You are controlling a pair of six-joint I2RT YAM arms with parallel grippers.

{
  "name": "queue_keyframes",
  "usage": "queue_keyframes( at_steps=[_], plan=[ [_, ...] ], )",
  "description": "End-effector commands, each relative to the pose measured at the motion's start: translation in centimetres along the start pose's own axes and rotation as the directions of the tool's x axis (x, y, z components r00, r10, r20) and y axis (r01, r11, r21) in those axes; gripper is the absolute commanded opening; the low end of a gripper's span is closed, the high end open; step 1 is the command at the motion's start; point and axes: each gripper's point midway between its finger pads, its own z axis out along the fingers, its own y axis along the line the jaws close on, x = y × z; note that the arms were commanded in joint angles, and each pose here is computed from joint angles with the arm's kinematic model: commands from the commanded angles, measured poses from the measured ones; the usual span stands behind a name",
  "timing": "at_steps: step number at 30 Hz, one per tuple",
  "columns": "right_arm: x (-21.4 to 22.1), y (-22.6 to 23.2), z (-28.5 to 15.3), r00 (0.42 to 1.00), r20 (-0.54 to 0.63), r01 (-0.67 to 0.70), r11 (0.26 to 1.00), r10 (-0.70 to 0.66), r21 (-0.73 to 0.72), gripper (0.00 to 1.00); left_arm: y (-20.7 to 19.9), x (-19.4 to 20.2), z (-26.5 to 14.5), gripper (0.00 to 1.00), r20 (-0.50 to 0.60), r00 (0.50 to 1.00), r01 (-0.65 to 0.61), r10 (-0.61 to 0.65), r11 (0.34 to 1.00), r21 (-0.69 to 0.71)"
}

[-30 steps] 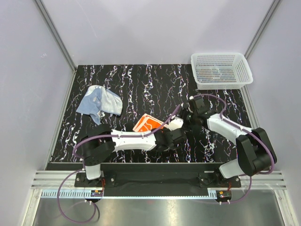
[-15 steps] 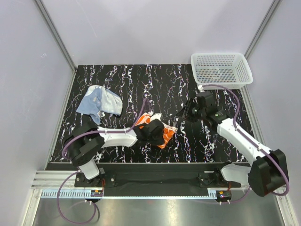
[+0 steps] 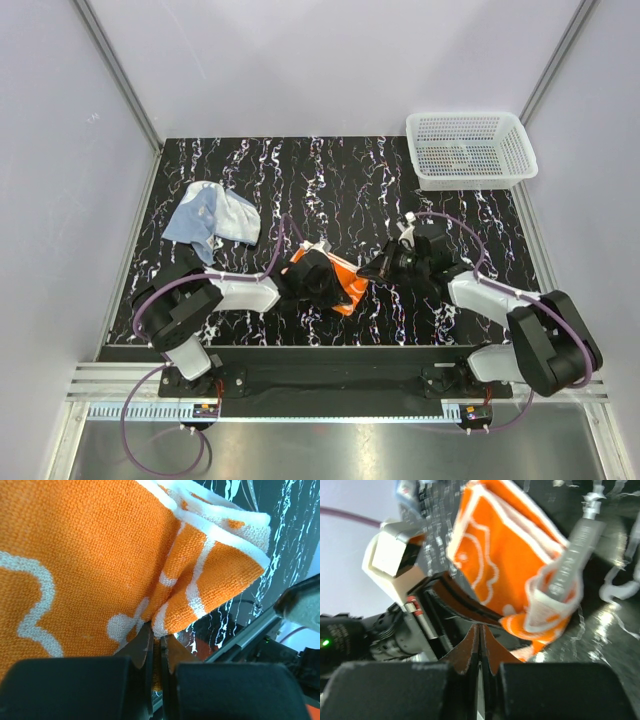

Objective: Roll the towels
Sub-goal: Roll the towel

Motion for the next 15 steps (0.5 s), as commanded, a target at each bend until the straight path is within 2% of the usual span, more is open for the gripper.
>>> queue_keyframes(
  at_steps=[1, 8, 11, 15],
  plan=[
    [-0.3, 3.4, 0.5, 0.998, -0.014, 0.06, 0.98, -0.063, -0.189, 0.06, -0.7, -0.1, 0.0, 0.0, -0.012, 0.999, 0.036, -0.036, 0.999, 0.04],
    [1.7, 2.4, 1.6, 0.995, -0.091, 0.01, 0.963, -0.036, -0.27, 0.06, -0.1, -0.2, 0.0, 0.0, -0.015, 0.998, 0.061, -0.061, 0.998, 0.034],
    [2.1, 2.4, 1.8, 0.994, -0.095, 0.019, 0.944, -0.054, -0.33, 0.06, 0.3, -0.3, 0.0, 0.0, -0.016, 0.997, 0.074, -0.074, 0.997, 0.032],
    [2.5, 1.4, 2.5, 0.993, -0.107, 0.005, 0.94, -0.045, -0.342, 0.06, 0.8, -0.5, 0.0, 0.0, -0.012, 0.996, 0.091, -0.09, 0.996, 0.027]
  ],
)
